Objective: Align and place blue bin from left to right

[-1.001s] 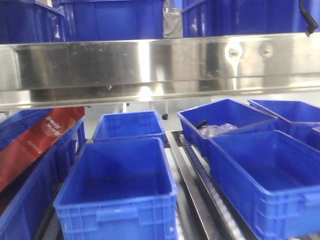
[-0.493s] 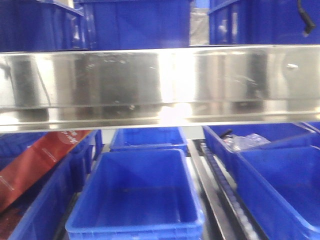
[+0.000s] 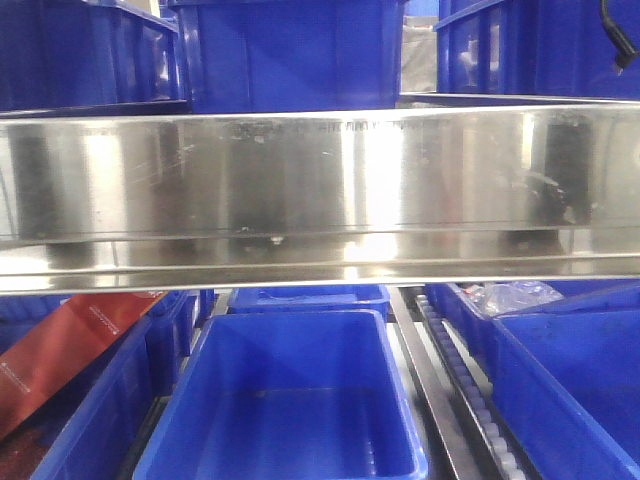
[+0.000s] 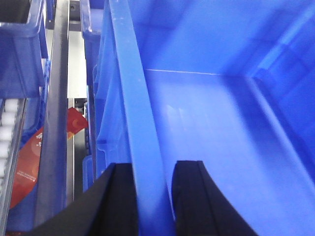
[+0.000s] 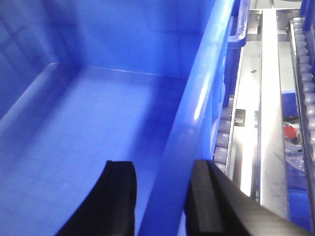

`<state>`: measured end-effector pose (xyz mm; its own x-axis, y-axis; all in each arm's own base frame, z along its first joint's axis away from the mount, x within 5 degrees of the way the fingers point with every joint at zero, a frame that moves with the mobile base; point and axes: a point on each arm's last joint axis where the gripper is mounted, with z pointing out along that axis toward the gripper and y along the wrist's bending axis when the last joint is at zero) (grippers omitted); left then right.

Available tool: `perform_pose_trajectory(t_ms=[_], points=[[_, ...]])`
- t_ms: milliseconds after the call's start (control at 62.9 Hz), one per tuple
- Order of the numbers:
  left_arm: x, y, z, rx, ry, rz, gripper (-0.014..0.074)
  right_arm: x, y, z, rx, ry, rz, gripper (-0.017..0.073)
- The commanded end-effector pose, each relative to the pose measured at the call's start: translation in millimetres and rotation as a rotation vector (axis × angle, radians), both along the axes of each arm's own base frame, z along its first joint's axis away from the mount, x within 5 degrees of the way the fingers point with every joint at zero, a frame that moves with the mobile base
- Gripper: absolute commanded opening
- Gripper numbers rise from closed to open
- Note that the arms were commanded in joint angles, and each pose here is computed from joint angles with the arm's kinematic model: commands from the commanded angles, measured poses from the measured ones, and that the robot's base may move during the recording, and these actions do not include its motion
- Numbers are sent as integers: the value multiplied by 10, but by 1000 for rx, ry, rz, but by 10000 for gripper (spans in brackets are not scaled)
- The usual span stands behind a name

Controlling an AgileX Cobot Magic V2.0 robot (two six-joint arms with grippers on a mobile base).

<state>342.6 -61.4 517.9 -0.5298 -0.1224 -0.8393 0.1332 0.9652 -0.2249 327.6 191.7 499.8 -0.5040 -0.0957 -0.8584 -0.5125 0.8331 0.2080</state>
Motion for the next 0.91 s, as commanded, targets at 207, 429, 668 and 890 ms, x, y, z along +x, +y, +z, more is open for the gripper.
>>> perform_pose_trajectory(t_ms=[207, 429, 668, 890], points=[[-130, -85, 220, -70, -121, -65, -111, -47, 15, 259, 135, -159, -3, -153], [-130, -85, 220, -70, -121, -65, -111, -47, 15, 259, 135, -159, -3, -153], [-130, -85, 220, -70, -121, -65, -111, -47, 15, 259, 135, -159, -3, -153], [-130, -85, 220, -70, -121, -65, -111, -47, 15, 259, 135, -159, -3, -153]])
